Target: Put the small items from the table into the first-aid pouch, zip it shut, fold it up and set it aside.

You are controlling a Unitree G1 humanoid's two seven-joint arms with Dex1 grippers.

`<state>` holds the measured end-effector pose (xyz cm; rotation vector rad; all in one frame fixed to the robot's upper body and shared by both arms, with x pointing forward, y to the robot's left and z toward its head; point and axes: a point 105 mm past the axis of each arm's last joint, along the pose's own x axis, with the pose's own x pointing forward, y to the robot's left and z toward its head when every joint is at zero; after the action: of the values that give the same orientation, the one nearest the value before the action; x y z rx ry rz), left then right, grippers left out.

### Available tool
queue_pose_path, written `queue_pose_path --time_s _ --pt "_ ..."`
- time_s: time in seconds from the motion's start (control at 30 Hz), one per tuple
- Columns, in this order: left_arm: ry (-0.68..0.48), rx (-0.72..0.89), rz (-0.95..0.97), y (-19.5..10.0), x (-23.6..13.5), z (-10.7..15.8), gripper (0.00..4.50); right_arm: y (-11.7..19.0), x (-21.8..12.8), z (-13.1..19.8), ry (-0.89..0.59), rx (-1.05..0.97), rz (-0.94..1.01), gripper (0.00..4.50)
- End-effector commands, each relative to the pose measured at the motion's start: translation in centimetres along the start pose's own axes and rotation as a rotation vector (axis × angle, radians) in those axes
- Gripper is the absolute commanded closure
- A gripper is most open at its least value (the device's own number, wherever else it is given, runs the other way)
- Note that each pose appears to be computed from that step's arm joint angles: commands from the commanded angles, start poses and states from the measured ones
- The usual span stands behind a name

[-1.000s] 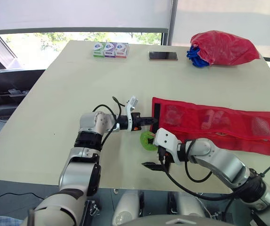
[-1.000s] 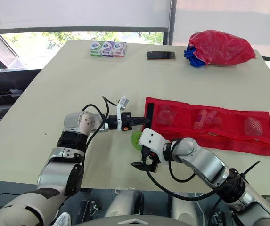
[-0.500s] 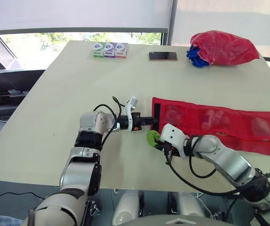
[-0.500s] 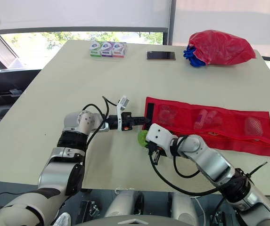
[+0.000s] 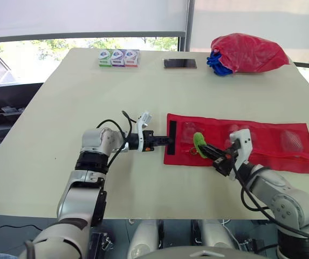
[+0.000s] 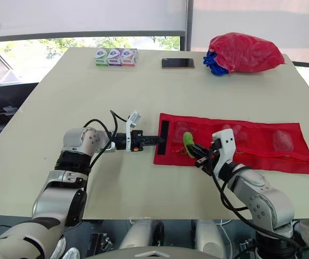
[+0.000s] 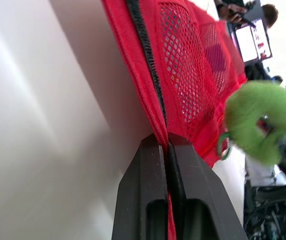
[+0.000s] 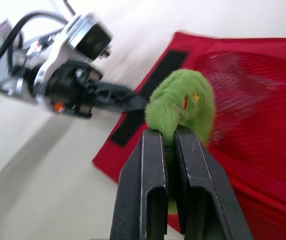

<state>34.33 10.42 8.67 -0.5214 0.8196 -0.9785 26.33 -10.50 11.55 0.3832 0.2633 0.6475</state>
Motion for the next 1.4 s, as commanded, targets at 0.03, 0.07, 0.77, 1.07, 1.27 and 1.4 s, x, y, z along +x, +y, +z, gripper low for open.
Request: queue_pose_path --time_s 0.03,0.07,0.77,1.07,1.27,1.4 --pt "0.011 0.003 0.098 2.1 -1.9 -0.4 4.5 -1.6 -1.9 1.6 -0.097 0.025 -0.108 4.42" --pt "0.012 0.008 0.102 2.2 -2.1 -0.4 4.5 -2.0 -2.3 1.7 -0.108 0.035 -0.129 4.42" --pt "-0.031 0.045 0.299 5.8 -10.3 -0.1 4.5 -15.9 -16.9 4.9 -0.256 -0.028 -0.857 4.42" --pt "-0.082 0.055 0.393 7.1 -13.1 0.9 4.5 -16.9 -16.3 4.5 -0.229 -0.124 -0.887 4.42" --pt "-0.069 0.055 0.369 6.6 -12.9 0.7 4.5 -16.5 -16.0 5.8 -0.301 -0.175 -0.851 4.42" --pt "-0.071 0.054 0.38 6.6 -13.3 0.7 4.5 -16.5 -16.4 6.4 -0.322 -0.204 -0.855 3.49"
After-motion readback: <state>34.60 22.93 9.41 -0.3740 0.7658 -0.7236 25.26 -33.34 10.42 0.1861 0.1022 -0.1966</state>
